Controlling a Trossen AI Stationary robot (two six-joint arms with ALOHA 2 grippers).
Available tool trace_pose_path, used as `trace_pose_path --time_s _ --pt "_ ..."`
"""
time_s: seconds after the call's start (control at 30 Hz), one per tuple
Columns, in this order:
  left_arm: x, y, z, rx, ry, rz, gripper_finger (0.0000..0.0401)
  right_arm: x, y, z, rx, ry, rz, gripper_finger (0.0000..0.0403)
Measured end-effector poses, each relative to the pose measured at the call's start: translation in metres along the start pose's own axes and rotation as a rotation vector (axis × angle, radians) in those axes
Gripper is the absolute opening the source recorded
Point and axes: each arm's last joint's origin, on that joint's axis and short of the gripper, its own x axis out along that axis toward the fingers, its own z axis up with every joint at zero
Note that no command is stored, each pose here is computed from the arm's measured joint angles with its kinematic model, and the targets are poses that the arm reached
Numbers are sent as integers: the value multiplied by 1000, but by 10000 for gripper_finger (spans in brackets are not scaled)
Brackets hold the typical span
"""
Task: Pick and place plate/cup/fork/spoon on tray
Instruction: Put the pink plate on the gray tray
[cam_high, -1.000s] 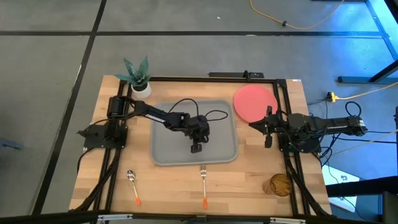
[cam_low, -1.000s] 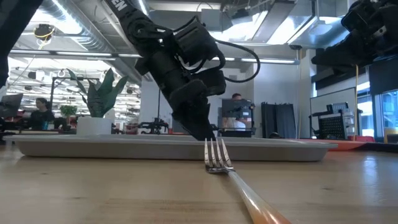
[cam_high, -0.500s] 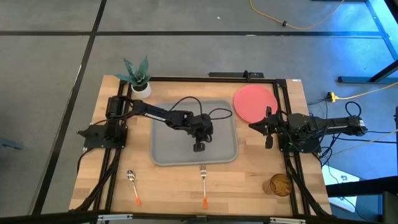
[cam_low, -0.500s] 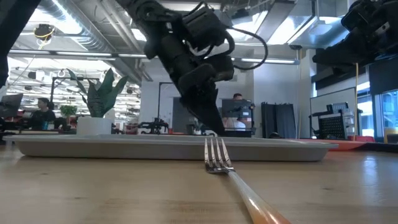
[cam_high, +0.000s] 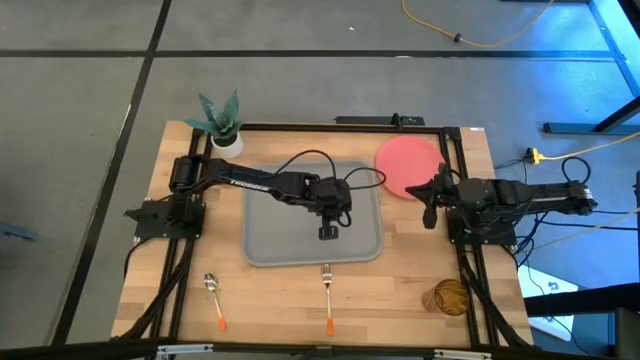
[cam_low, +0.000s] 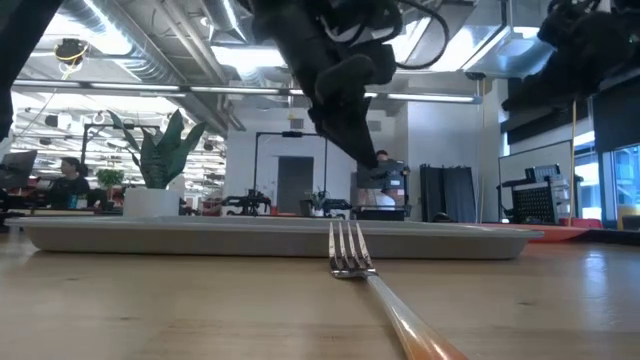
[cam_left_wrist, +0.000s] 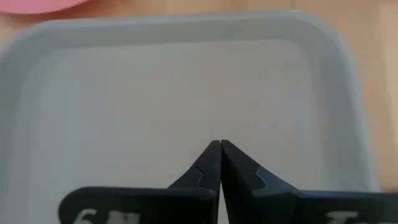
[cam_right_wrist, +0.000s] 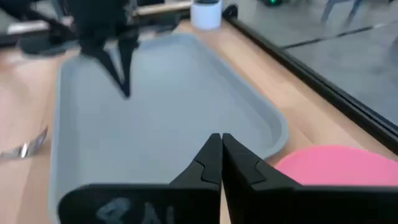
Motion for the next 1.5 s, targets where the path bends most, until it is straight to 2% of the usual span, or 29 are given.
trace_pose_path --time_s 0.2,0.4,0.6,0.67,0.83,0.93,1.1,1.23,1.4,1.5 --pt "-14 2 11 -21 38 54 0 6 10 26 -12 126 23 2" --pt "-27 2 18 -19 77 56 0 8 16 51 65 321 -46 2" --pt "-69 3 12 -39 114 66 0 4 20 70 68 480 -79 6" --pt "-85 -1 13 -35 66 94 0 2 20 72 61 521 -63 6" --pt "-127 -11 -4 -58 13 155 0 1 24 64 42 663 -13 7" --pt "-148 -16 -17 -88 -19 178 0 4 26 62 103 708 -31 8" --pt "-178 -26 -39 -130 -69 138 0 8 28 61 184 733 -55 9" --pt "-193 -35 -54 -135 -83 104 0 13 28 61 272 749 -73 15" --pt "-206 -47 -66 -100 -94 64 0 18 26 63 298 762 -76 39" --pt "-208 -53 -70 -80 -94 46 0 23 24 63 293 753 -121 59"
